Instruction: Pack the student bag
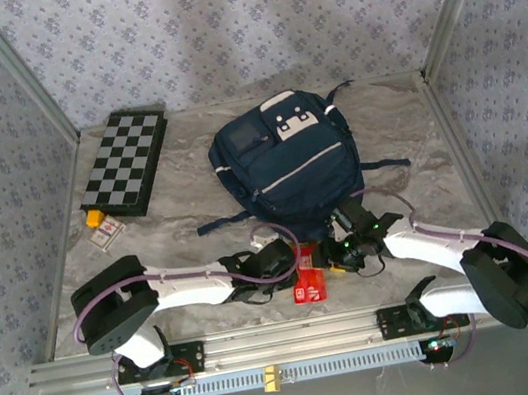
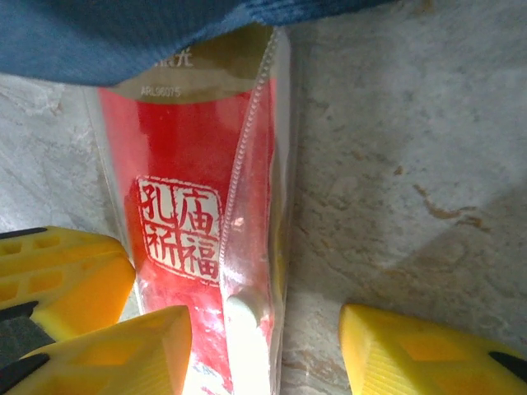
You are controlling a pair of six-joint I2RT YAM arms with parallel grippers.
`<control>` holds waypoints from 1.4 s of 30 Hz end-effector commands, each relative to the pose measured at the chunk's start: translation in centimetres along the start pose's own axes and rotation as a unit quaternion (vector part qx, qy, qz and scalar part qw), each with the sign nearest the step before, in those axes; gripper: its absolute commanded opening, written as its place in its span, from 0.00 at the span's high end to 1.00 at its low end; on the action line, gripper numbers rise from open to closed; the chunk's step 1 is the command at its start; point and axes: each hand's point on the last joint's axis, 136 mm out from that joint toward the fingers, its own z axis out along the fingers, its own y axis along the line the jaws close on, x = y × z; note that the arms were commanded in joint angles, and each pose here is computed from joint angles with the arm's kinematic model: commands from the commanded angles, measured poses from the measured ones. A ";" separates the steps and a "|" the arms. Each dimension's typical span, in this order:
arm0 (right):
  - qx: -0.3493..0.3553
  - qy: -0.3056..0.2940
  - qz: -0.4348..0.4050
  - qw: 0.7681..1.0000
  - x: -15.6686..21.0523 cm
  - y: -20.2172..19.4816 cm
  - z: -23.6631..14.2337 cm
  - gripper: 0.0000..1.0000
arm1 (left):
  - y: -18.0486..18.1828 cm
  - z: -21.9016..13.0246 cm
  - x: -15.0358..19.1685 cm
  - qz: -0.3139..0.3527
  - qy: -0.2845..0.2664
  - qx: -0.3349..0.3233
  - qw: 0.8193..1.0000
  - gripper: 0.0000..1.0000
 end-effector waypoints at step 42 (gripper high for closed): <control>-0.060 -0.100 0.103 0.988 0.3 -0.9 -10.0 1.00 | -3.2 -8.3 -8.0 0.244 -0.094 -0.066 0.963 0.70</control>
